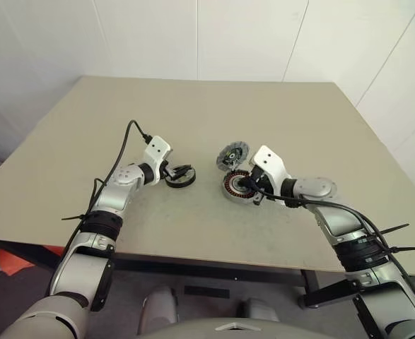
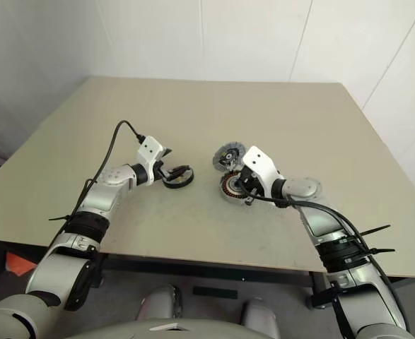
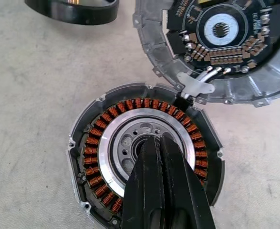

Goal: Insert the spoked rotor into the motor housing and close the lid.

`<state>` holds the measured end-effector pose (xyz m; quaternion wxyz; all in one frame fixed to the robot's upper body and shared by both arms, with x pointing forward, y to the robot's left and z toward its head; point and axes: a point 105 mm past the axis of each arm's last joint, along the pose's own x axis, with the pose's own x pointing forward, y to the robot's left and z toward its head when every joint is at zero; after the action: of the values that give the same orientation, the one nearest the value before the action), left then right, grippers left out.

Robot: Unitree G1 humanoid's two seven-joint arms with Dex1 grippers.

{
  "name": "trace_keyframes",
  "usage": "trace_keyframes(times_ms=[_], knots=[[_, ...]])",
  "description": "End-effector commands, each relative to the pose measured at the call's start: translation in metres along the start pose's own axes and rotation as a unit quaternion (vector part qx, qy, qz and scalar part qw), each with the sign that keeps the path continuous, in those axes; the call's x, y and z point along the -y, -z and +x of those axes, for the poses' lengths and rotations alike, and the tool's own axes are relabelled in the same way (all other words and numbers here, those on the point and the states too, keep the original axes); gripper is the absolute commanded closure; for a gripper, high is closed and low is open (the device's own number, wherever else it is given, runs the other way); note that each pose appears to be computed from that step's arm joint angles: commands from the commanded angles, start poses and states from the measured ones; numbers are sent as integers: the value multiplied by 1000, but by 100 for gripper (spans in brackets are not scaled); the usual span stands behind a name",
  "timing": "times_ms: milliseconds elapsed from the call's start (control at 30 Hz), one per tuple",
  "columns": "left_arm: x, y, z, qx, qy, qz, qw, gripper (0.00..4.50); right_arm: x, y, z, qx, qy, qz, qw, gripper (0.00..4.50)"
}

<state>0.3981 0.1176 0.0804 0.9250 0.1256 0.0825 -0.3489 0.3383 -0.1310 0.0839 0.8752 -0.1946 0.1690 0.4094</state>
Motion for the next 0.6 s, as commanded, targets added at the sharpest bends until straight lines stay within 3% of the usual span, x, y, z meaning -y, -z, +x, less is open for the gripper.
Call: trace_keyframes(times_ms=[33,467,600], knots=[[-3,-12,1,16,-2,15,1000,0,14,-34,-9,49,25,-22,998,446],[-6,-14,0,17,-6,18,1000,0,3,-2,4,3,19,-2,1000,446],[-7,-15,-1,19,-8,19,1000,0,1,-3,6,9,19,5,1000,446]])
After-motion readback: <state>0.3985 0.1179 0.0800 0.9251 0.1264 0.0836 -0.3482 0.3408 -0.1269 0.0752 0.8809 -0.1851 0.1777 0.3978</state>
